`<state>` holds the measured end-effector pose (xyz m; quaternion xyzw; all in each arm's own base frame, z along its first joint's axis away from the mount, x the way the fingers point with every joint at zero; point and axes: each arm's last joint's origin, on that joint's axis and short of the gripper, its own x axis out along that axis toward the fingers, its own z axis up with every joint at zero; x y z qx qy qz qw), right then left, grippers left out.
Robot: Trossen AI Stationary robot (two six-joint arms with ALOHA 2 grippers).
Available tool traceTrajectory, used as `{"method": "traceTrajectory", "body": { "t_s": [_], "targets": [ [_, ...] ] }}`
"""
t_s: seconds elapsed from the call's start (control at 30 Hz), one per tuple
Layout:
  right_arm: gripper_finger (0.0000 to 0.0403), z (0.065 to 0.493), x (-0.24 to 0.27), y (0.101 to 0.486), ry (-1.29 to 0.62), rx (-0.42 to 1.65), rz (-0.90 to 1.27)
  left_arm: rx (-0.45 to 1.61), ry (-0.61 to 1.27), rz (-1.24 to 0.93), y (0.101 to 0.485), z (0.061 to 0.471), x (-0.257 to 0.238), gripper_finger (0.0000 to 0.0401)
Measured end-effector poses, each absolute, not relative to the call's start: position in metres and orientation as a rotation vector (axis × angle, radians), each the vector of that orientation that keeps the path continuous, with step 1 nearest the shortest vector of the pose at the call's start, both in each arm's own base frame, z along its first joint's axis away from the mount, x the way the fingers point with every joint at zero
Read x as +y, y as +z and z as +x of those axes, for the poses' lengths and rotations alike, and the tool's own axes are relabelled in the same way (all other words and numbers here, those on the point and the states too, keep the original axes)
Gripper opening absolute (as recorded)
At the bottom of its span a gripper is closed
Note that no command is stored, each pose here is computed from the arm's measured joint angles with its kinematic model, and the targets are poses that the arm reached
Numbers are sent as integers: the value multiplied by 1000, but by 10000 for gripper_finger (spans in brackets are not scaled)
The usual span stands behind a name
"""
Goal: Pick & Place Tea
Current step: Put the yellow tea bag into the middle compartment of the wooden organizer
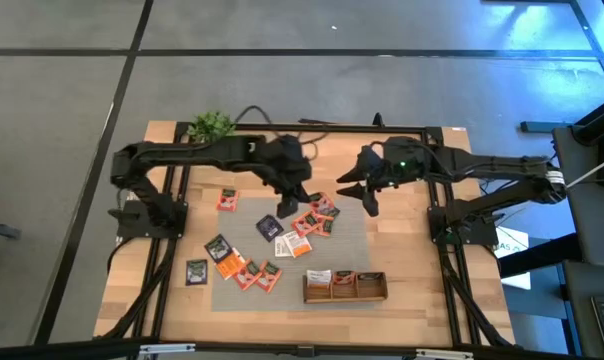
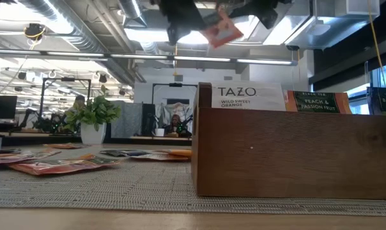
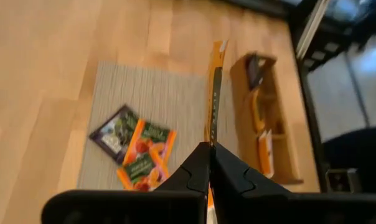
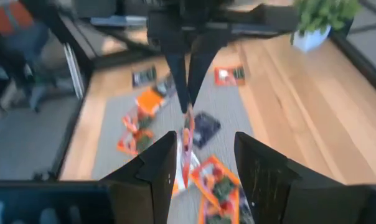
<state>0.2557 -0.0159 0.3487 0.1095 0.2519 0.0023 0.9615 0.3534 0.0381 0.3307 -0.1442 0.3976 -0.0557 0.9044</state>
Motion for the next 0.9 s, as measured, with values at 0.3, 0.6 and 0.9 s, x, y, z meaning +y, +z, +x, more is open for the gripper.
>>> {"method": "traceTrajectory", "body": {
  "t_s": [0.3, 0.6, 0.9],
  "targets": [
    [163, 279, -15, 335, 109, 684, 165, 961, -96, -177, 324, 385, 30, 3],
    [163, 293, -11, 321, 126, 728, 139, 943, -81, -175, 324, 389, 30, 3],
    [138, 300, -12, 320, 118, 693, 148, 946, -81, -175, 324, 388, 30, 3]
  ]
}}
